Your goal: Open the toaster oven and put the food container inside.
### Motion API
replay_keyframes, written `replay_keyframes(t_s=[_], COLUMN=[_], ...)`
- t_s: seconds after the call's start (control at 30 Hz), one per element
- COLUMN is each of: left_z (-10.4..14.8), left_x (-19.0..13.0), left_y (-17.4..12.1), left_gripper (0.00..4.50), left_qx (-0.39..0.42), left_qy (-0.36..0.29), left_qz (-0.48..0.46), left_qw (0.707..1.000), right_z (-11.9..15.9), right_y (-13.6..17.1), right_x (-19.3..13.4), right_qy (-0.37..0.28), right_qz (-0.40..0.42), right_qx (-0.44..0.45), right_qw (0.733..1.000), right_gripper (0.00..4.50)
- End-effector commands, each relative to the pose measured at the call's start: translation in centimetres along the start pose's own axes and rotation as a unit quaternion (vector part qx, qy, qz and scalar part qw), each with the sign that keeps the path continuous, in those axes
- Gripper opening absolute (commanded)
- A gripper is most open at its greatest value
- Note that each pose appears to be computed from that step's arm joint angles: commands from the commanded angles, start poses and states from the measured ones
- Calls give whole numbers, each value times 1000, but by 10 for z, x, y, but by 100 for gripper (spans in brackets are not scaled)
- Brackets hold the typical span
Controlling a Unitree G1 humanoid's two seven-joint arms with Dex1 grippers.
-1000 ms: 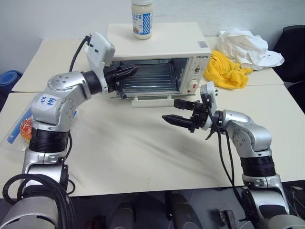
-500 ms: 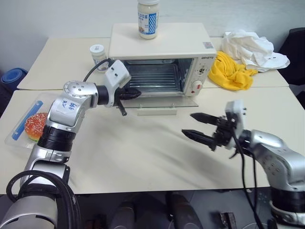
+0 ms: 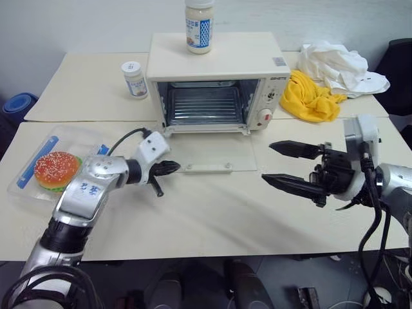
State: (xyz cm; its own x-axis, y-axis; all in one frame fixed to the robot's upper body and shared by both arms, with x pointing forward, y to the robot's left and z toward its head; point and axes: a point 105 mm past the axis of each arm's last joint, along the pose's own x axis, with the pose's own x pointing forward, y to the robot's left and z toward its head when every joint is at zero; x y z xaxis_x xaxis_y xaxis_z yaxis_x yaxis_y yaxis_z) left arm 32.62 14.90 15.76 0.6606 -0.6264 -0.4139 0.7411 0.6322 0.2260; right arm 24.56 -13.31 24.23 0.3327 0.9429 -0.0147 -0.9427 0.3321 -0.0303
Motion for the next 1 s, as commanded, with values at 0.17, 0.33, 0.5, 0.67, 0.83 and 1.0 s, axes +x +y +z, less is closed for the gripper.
replay_keyframes(t_s=[0.17, 0.33, 0.5, 0.67, 0.83, 1.0], left_z=[25, -2, -50, -89, -96, -114], left_x=[-102, -168, -227, -252, -238, -239], left_y=[3, -13, -17, -12, 9, 32], left_gripper=[123, 263, 410, 448, 448, 448], left_qx=[-164, -235, -305, -367, -399, -456], left_qy=[-151, -203, -194, -148, -137, -129], left_qz=[143, 236, 374, 495, 531, 576], left_qw=[964, 921, 854, 774, 735, 666], right_z=[4, 4, 5, 6, 6, 6], right_y=[-2, -12, -17, -18, -18, -14], right_x=[23, 40, 56, 67, 68, 63], right_qy=[-2, -2, -1, -3, -10, -15], right_qz=[93, 148, 197, 227, 229, 217], right_qx=[-1, 0, 2, 4, 8, 12], right_qw=[996, 989, 980, 974, 973, 976], right_gripper=[450, 450, 450, 450, 450, 450])
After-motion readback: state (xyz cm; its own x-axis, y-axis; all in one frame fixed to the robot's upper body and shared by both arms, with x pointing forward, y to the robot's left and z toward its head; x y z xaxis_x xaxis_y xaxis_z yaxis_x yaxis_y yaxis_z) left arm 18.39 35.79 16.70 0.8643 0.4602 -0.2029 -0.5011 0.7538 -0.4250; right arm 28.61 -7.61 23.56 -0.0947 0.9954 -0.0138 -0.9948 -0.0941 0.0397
